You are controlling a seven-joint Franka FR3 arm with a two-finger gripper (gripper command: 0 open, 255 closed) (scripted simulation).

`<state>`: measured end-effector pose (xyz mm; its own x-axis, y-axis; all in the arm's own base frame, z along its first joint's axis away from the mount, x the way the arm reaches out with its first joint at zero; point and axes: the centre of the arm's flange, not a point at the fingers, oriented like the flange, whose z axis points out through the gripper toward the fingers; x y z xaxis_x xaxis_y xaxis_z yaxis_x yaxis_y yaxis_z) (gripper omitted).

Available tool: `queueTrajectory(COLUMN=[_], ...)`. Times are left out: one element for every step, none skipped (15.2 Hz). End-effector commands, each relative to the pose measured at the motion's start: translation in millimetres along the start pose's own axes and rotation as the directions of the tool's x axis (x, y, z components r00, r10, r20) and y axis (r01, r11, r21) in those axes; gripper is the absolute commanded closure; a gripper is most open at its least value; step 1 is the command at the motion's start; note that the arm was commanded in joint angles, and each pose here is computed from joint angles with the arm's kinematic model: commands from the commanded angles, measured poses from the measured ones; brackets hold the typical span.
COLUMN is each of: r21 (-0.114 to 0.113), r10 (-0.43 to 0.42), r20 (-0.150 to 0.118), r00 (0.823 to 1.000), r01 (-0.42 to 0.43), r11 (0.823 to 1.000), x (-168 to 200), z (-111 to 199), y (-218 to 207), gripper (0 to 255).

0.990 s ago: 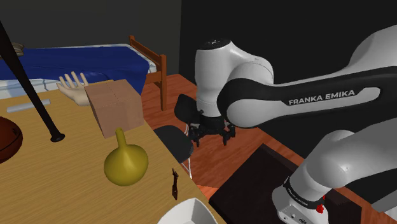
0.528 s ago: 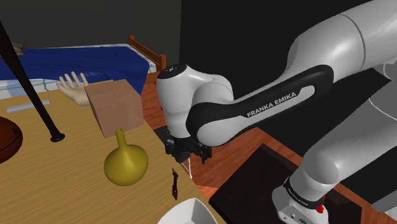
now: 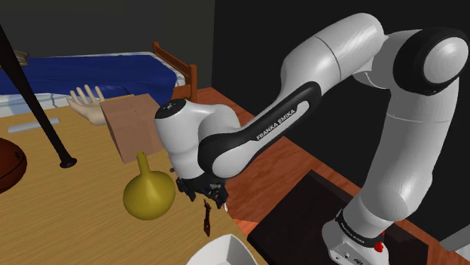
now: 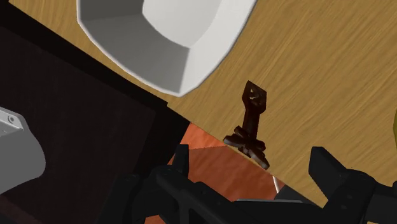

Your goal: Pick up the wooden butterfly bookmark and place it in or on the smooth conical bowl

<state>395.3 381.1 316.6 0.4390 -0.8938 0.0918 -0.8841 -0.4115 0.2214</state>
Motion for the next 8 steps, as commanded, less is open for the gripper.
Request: queueTrajectory(r21=[0.0, 0.0, 0.0, 0.0, 0.0, 0.0, 0.0, 0.0], r10=[0.004, 0.004, 0.004, 0.004, 0.004, 0.004, 0.004, 0.004], r20=[0.0, 0.0, 0.0, 0.0, 0.0, 0.0, 0.0, 0.0], r00=[1.0, 1.0, 1.0, 1.0, 1.0, 1.0, 1.0, 1.0], r01=[-0.004, -0.004, -0.004, -0.004, -0.004, -0.004, -0.004, -0.004], r11=[1.0, 1.0, 1.0, 1.0, 1.0, 1.0, 1.0, 1.0], x=[-1.0, -1.0, -1.0, -1.0, -1.0, -1.0, -1.0, -1.0], z=[10.6, 15.9, 21.2, 26.4, 29.5, 29.5, 29.5, 29.5], y=[-0.4, -0.4, -0.4, -0.4, -0.4, -0.4, -0.4, -0.4], gripper=[0, 0, 0, 0, 0, 0, 0, 0])
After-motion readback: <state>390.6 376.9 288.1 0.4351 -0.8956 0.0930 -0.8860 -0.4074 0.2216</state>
